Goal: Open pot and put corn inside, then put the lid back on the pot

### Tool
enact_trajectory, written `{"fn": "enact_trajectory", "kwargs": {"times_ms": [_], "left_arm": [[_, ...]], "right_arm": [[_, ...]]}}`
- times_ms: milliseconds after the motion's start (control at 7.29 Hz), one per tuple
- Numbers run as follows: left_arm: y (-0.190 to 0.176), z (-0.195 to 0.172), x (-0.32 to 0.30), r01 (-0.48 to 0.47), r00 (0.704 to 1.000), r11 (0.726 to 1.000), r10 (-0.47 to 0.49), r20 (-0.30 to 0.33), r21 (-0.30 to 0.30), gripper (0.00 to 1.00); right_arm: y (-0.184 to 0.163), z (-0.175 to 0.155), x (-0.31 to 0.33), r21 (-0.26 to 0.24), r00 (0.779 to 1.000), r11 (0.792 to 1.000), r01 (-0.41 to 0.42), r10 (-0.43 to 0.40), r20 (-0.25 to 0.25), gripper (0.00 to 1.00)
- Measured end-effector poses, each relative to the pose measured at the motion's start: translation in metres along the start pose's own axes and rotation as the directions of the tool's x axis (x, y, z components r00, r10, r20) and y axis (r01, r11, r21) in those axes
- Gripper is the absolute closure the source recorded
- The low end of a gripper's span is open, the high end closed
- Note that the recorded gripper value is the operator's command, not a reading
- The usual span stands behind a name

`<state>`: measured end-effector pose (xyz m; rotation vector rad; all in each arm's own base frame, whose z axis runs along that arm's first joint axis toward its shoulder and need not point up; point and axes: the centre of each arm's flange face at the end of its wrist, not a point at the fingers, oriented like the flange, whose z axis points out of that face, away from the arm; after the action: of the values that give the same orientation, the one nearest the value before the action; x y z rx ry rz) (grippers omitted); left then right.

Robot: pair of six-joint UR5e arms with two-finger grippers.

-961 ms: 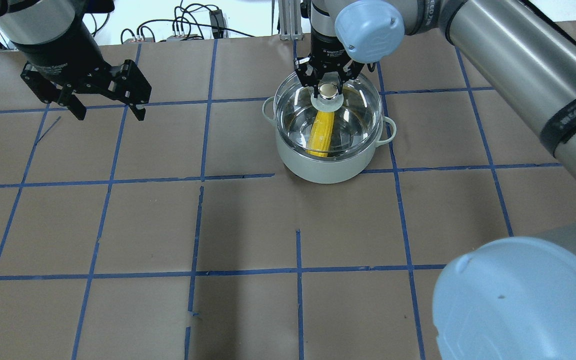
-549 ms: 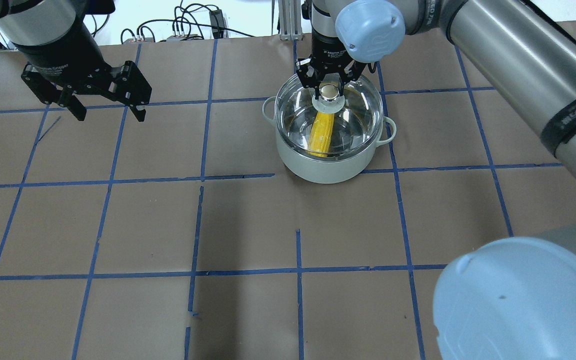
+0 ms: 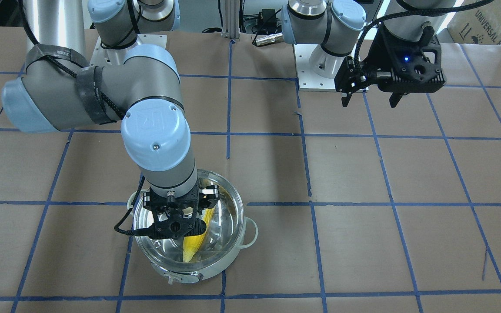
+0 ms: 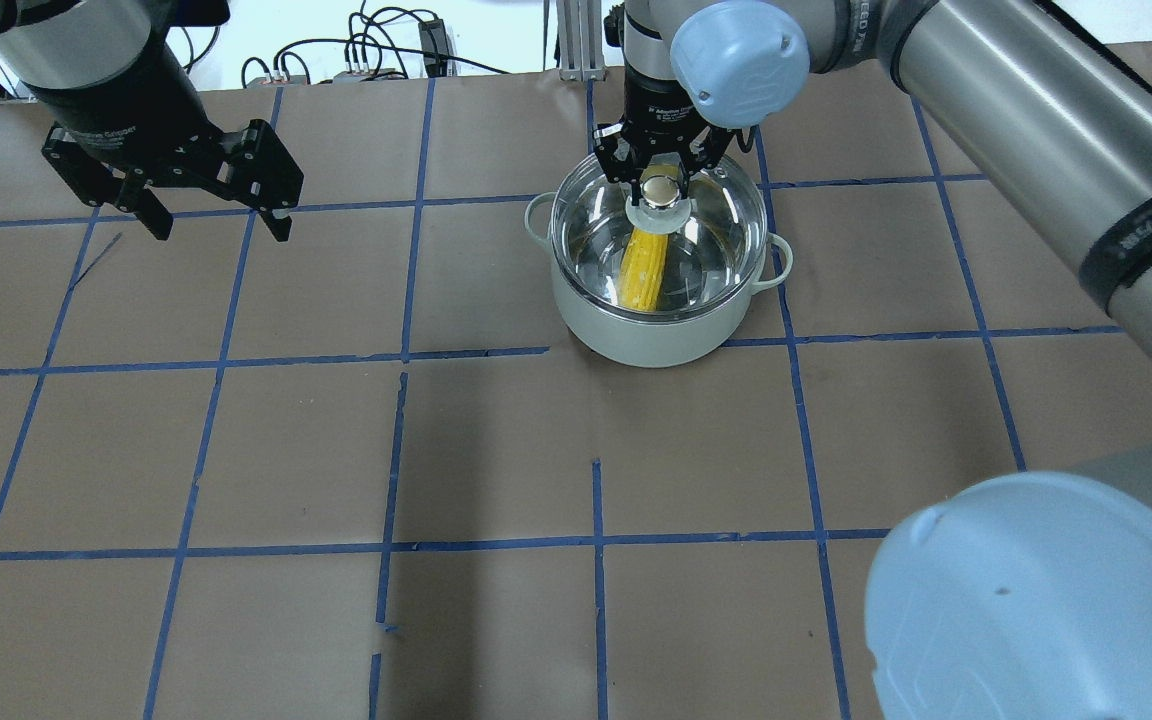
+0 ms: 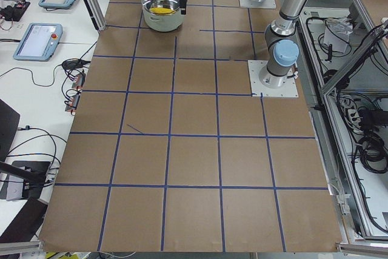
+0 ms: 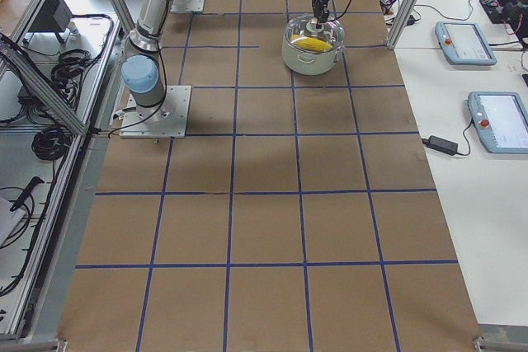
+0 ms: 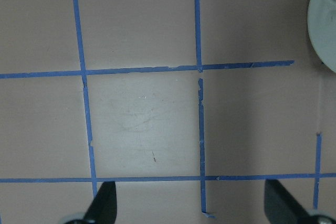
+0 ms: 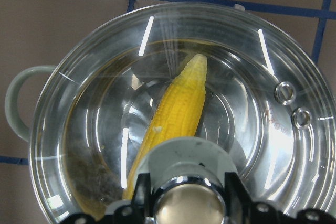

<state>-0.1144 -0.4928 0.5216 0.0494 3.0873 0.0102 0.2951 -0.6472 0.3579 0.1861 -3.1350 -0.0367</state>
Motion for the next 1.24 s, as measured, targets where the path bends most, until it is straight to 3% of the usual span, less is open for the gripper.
{"fn": "enact_trajectory", "kwargs": {"times_ms": [1235], "left_arm": [[-0.0001, -0.0009, 0.0, 0.0, 1.0, 1.0, 0.0, -0.001, 0.002, 0.0]], "right_arm": [[0.0067, -0.0068, 0.0006, -0.03, 1.0, 1.0, -0.004, 0.004, -0.003, 0.57]]}}
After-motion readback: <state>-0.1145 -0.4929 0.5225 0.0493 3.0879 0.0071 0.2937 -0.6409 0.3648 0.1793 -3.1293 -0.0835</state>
